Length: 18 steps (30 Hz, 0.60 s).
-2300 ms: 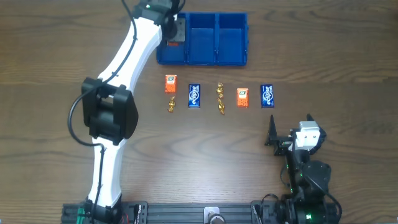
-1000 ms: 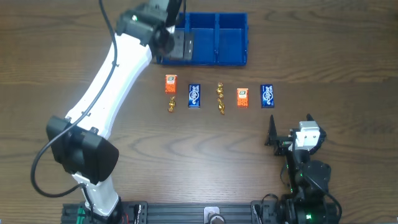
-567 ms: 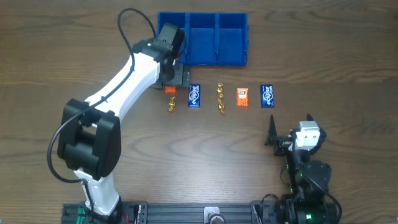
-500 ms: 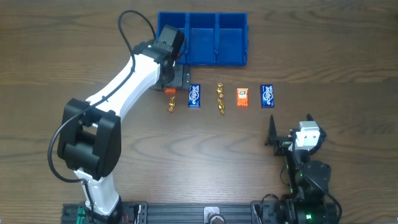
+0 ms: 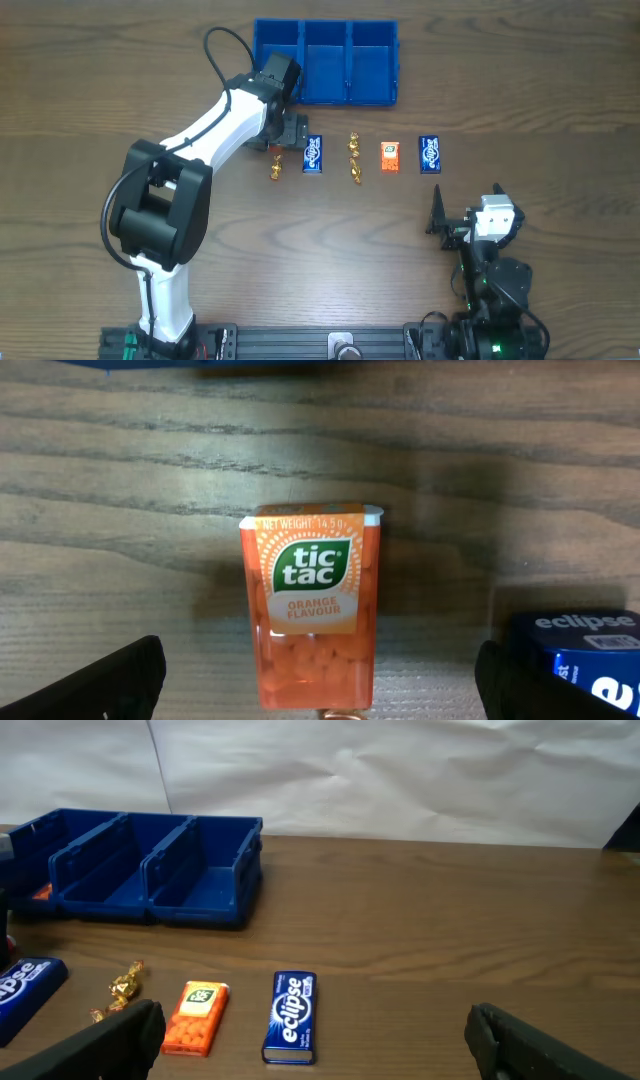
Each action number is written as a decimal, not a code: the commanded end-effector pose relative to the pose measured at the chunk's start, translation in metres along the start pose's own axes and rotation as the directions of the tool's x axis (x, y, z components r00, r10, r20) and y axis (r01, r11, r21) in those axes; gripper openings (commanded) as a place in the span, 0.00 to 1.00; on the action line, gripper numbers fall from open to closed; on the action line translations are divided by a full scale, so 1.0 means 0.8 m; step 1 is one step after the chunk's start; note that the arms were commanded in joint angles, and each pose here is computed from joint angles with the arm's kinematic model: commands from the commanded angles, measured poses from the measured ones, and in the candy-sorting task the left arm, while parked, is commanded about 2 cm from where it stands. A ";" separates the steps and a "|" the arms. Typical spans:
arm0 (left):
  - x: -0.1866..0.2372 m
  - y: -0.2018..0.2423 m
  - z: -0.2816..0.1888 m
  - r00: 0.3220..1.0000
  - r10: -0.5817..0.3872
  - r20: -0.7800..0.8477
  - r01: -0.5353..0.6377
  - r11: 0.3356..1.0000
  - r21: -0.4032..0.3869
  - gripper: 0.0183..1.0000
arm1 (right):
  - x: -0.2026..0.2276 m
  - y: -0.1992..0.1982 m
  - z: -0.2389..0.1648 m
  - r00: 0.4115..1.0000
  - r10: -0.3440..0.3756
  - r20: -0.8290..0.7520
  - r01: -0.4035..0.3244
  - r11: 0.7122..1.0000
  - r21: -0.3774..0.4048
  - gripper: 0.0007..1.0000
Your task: Sort Candies Into Trays
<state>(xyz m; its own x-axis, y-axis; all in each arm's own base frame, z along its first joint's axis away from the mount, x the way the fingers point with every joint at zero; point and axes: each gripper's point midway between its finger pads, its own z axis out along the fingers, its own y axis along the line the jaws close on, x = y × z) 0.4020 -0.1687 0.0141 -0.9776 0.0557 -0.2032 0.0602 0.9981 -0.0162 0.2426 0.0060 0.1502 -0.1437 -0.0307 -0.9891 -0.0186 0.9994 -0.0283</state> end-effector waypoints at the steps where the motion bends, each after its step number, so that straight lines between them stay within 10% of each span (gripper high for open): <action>1: -0.002 0.005 0.009 1.000 -0.020 -0.002 0.020 1.000 -0.001 0.96 | 0.001 -0.003 -0.001 1.000 -0.011 -0.011 0.011 1.000 0.013 1.00; 18: 0.003 0.018 0.025 0.998 -0.052 -0.040 0.052 0.999 -0.002 0.89 | 0.001 -0.003 -0.001 1.000 -0.011 -0.011 0.011 1.000 0.013 1.00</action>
<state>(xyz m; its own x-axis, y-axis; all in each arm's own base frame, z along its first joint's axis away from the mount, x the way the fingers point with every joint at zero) 0.4095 -0.1551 0.0084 -0.9798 0.0135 -0.1998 0.0187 0.9995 -0.0238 0.2426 0.0061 0.1501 -0.1441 -0.0307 -0.9891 -0.0190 0.9994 -0.0283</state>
